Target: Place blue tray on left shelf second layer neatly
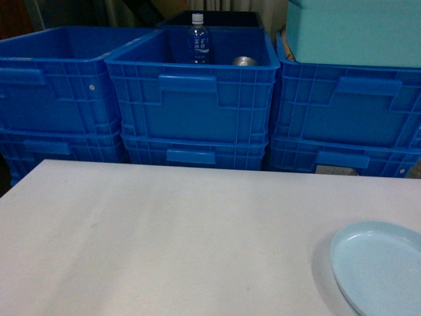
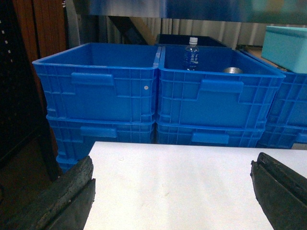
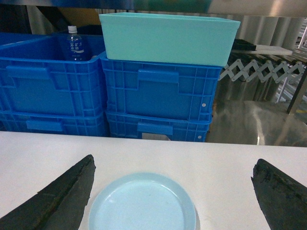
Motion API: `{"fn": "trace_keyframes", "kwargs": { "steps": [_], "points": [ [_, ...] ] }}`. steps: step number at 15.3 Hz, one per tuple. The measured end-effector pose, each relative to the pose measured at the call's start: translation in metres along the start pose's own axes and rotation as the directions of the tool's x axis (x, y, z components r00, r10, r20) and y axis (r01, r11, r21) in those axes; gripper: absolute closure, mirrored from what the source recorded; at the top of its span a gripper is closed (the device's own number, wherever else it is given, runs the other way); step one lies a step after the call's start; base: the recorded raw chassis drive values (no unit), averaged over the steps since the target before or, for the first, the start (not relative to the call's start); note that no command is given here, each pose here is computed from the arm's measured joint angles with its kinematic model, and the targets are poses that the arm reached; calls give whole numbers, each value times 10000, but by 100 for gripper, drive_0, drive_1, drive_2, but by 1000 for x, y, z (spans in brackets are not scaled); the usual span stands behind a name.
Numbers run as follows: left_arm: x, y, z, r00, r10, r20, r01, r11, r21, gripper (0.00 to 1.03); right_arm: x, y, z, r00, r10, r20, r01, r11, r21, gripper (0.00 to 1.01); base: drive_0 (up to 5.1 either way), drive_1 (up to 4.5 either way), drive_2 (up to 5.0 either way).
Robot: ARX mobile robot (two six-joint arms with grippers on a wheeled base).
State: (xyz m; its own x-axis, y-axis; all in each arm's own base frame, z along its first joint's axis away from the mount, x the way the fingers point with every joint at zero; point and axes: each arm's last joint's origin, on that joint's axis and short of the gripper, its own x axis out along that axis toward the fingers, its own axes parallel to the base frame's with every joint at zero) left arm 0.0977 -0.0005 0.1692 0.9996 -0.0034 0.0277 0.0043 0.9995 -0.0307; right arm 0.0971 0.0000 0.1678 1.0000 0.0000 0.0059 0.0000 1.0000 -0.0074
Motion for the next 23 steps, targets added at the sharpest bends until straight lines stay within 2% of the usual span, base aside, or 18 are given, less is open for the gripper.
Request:
{"fn": "trace_keyframes", "kwargs": {
  "steps": [10, 11, 12, 13, 14, 15, 16, 17, 18, 19, 21, 23],
  "points": [
    [0, 0, 0, 10000, 0, 0, 0, 10000, 0, 5, 4, -1, 0, 9999, -75, -119, 75, 10000, -8, 3, 0, 0, 0],
    [0, 0, 0, 10000, 0, 0, 0, 10000, 0, 5, 12, -5, 2, 9992, -404, -60, 404, 9992, -52, 3, 0, 0, 0],
    [0, 0, 0, 10000, 0, -8, 0, 10000, 0, 5, 19, -8, 3, 9986, -522, -50, 521, 9986, -118, 3, 0, 0, 0],
    [0, 0, 0, 10000, 8, 4, -8, 10000, 0, 5, 60, -16, 6, 9952, -478, -859, 428, 9973, -596, 3, 0, 0, 0],
    [0, 0, 0, 10000, 4, 4, -4, 10000, 0, 5, 108, -27, -11, 9686, -443, -2447, 299, 9976, -623, 3, 0, 0, 0],
    [0, 0, 0, 10000, -8, -4, 8, 10000, 0, 5, 133, -34, -32, 9302, -523, -3633, 299, 9973, -672, 3, 0, 0, 0],
    [0, 0, 0, 10000, 0, 0, 0, 10000, 0, 5, 144, -37, -43, 9067, -542, -4182, 286, 9973, -674, 3, 0, 0, 0],
    [0, 0, 0, 10000, -4, -4, 4, 10000, 0, 5, 152, -39, -57, 8598, -309, -5097, 165, 9993, -327, 3, 0, 0, 0],
    [0, 0, 0, 10000, -4, 0, 4, 10000, 0, 5, 156, -40, -64, 8384, -269, -5444, 219, 9996, -158, 3, 0, 0, 0],
    [0, 0, 0, 10000, -4, 0, 4, 10000, 0, 5, 164, -38, -67, 8294, -301, -5579, 299, 9995, -96, 3, 0, 0, 0],
    [0, 0, 0, 10000, -4, -4, 4, 10000, 0, 5, 167, -32, -80, 8071, -79, -5904, 164, 9998, 91, 3, 0, 0, 0],
    [0, 0, 0, 10000, -4, 0, 4, 10000, 0, 5, 162, -29, -96, 7906, -272, -6117, 370, 9993, 35, 3, 0, 0, 0]
  ]
}}
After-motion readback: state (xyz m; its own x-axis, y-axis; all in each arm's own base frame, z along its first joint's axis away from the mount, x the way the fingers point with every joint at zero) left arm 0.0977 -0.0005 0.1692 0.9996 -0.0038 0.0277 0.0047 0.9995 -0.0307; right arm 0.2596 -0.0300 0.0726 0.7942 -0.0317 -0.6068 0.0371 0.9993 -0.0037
